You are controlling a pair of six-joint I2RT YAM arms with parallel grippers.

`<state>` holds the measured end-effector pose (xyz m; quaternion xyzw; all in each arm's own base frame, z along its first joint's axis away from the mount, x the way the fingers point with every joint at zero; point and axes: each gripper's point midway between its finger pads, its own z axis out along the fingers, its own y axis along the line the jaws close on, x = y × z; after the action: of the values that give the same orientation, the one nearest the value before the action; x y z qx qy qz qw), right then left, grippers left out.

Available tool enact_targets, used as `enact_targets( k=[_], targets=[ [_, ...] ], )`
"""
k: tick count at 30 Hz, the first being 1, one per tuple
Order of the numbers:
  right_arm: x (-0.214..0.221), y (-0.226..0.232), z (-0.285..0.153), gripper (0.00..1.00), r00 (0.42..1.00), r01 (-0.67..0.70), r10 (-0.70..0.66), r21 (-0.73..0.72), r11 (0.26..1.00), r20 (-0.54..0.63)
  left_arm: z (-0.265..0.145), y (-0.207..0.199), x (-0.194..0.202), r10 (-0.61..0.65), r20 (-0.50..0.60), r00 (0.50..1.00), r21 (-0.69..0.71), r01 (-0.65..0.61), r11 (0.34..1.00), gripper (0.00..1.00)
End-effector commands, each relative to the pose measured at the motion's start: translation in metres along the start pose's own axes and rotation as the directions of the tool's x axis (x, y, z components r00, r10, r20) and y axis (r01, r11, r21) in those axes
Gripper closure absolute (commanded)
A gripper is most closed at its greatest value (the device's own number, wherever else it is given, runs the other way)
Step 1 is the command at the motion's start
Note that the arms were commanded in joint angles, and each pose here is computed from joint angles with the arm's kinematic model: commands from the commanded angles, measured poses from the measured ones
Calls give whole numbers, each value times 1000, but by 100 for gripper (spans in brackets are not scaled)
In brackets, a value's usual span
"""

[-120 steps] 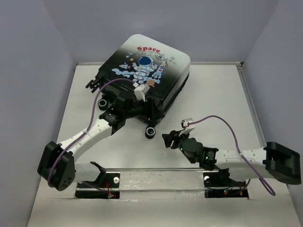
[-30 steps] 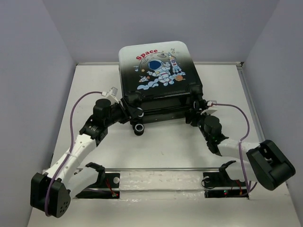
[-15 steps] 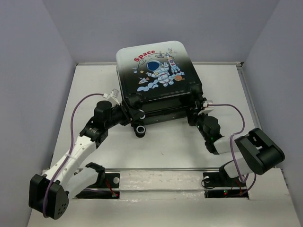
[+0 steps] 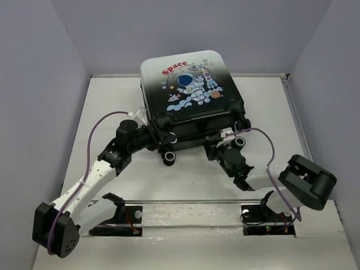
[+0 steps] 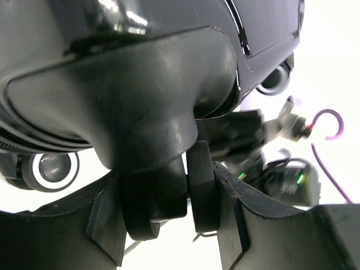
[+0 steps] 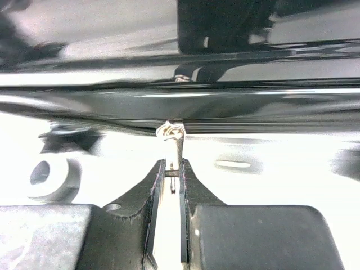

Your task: Pack the luggage

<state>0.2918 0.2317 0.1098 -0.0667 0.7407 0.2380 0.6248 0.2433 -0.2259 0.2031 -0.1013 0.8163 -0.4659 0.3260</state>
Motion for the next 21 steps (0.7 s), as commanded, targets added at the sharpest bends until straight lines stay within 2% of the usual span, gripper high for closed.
enact_targets(
  k=[1, 4, 6, 9, 11, 16, 20, 21],
  targets=[
    [9, 106, -3, 93, 1000, -27, 26, -197, 980, -9, -18, -143, -31, 165, 128, 978, 428, -205, 880, 94],
    [25, 146, 1, 93, 998, -29, 17, -243, 969, -52, -16, -164, -36, 144, 118, 982, 477, -184, 860, 94],
    [29, 181, -4, 93, 997, -59, 40, -328, 943, -64, -21, -183, -42, 135, 126, 983, 529, -182, 829, 94],
    [10, 243, -2, 93, 994, -107, 103, -466, 878, -35, -27, -209, -46, 103, 110, 989, 596, -149, 789, 94],
    [0, 266, -4, 93, 989, -131, 151, -524, 842, -6, -35, -229, -51, 73, 114, 991, 638, -130, 759, 94],
    [-48, 309, -10, 93, 941, -216, 332, -650, 728, 59, -49, -259, -55, -23, 91, 996, 719, -50, 693, 94],
    [-67, 315, 7, 93, 882, -294, 457, -630, 719, 110, -42, -273, -38, -71, 19, 997, 756, 32, 653, 94],
    [-86, 322, 14, 93, 847, -320, 512, -633, 705, 143, -44, -279, -35, -86, 4, 996, 776, 52, 628, 94]
  ],
)
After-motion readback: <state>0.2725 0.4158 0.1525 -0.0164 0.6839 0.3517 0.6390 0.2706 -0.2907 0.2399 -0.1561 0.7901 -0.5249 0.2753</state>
